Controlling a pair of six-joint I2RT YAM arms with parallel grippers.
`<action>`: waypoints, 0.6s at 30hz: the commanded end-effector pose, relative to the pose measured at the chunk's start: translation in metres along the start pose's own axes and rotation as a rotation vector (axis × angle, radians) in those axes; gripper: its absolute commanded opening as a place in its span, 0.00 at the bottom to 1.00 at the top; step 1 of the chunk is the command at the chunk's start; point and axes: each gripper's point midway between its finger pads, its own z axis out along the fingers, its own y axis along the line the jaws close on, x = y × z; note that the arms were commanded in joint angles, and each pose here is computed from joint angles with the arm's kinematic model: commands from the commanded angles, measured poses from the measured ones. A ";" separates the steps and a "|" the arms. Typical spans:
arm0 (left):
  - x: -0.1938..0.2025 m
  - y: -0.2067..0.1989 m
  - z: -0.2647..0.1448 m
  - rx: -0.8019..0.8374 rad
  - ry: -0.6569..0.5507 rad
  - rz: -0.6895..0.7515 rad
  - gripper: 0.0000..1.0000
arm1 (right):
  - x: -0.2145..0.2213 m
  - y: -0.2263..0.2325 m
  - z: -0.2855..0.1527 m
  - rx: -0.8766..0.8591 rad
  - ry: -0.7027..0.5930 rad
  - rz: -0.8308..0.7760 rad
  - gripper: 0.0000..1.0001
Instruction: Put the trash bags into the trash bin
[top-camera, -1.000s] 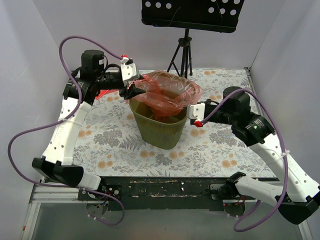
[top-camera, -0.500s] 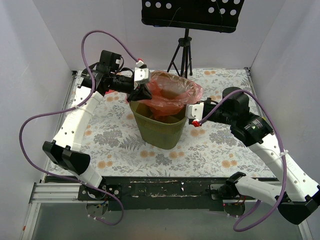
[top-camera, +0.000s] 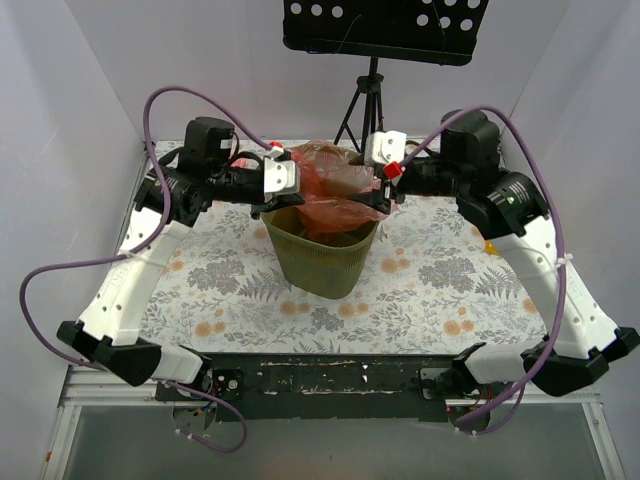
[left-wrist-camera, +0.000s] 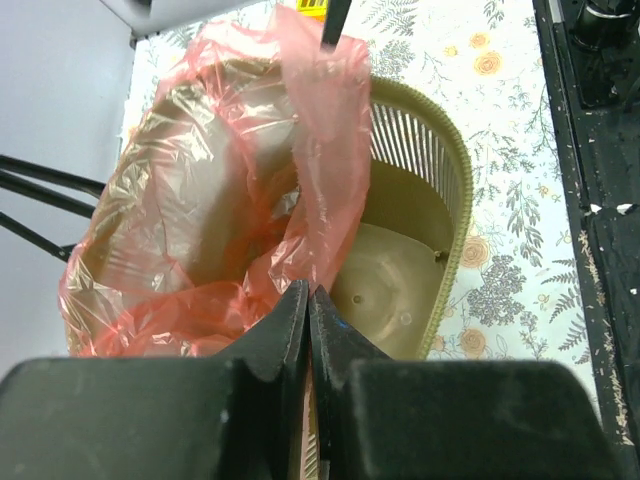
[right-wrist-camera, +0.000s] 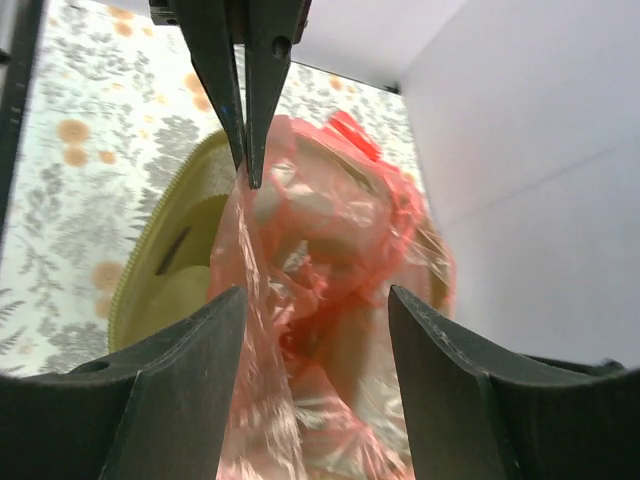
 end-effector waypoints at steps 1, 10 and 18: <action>-0.014 0.004 -0.009 -0.084 0.000 0.117 0.00 | -0.001 0.019 0.015 -0.170 -0.012 0.125 0.66; -0.008 0.015 -0.015 -0.165 0.039 0.172 0.00 | 0.006 0.045 0.011 -0.306 0.034 0.231 0.65; -0.014 0.018 -0.025 -0.230 0.039 0.217 0.00 | 0.036 0.055 0.020 -0.333 0.113 0.301 0.59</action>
